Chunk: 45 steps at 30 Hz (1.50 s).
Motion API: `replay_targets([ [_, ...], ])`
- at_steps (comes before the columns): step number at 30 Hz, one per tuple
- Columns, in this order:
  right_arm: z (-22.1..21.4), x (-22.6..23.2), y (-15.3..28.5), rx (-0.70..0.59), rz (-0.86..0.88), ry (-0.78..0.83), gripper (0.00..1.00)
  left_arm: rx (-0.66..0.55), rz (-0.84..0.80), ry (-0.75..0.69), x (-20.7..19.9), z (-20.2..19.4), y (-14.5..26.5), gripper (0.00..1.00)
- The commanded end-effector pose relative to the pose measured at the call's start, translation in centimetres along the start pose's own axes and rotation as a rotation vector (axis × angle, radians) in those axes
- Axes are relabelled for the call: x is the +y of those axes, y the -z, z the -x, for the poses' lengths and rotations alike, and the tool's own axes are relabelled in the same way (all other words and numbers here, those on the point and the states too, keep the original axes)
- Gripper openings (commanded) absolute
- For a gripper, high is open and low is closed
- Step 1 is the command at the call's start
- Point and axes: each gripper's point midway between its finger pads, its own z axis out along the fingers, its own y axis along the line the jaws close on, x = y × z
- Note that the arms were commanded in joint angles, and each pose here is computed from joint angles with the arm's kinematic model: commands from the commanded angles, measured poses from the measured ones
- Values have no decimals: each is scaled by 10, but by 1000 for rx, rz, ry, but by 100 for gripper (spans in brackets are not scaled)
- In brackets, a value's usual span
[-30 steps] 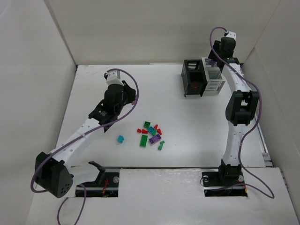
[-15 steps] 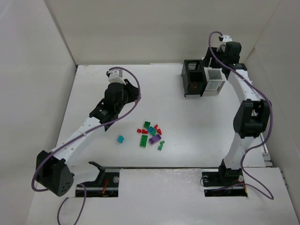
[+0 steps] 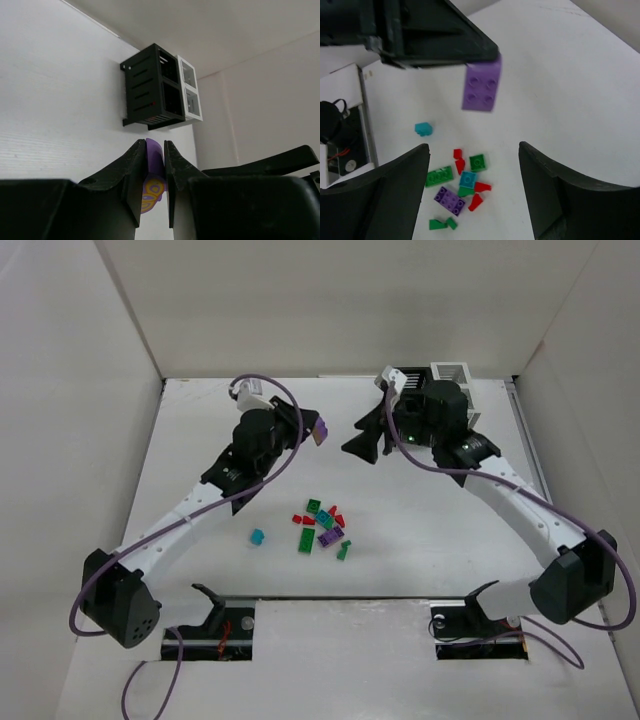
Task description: Sort the legos into containers by color
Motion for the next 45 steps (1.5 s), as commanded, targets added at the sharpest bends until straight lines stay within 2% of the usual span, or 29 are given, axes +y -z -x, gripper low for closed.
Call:
replay_targets([
  [1, 35, 22, -6, -120, 23, 76, 77, -85, -67, 106, -42, 14, 7, 0],
  [4, 50, 42, -16, -153, 52, 77, 78, -82, -92, 131, -53, 12, 13, 0],
  [11, 54, 36, -28, -157, -31, 59, 80, -105, -137, 165, -68, 12, 27, 0],
  [16, 51, 40, -38, -145, -14, 57, 78, -99, -176, 173, -77, 7, 32, 0],
  [22, 54, 48, -39, -150, 14, 63, 62, -99, -174, 173, -76, 5, 34, 0],
  [23, 54, 48, -39, -150, 14, 63, 52, -105, -184, 177, -78, 6, 35, 0],
  [25, 54, 49, -39, -149, 25, 64, 42, -105, -184, 177, -78, 6, 35, 0],
  [26, 54, 49, -39, -149, 25, 64, 30, -105, -184, 177, -78, 6, 35, 0],
  [33, 57, 57, -33, -149, 97, 53, 1, -96, -185, 151, -77, 1, 29, 0],
  [34, 57, 51, -32, -151, 85, 51, 0, -103, -194, 142, -81, 5, 30, 0],
  [35, 57, 55, -32, -148, 108, 53, 0, -98, -184, 128, -80, 4, 28, 2],
  [36, 58, 46, -27, -151, 95, 51, 0, -93, -172, 101, -77, 1, 27, 25],
  [38, 58, 39, -23, -151, 93, 29, 0, -86, -142, 80, -74, 1, 25, 41],
  [39, 59, 27, -19, -156, 65, 25, 0, -87, -142, 71, -73, 1, 25, 55],
  [40, 60, 20, -16, -158, 49, 11, 0, -89, -119, 56, -68, 0, 24, 80],
  [41, 59, 13, -13, -154, 32, 3, 0, -99, -90, 51, -62, 2, 26, 91],
  [42, 60, -5, -5, -161, -10, -2, 0, -108, -66, 34, -55, 5, 24, 96],
  [45, 57, -38, 7, -160, -94, -35, 0, -143, -5, 50, -35, 26, 28, 100],
])
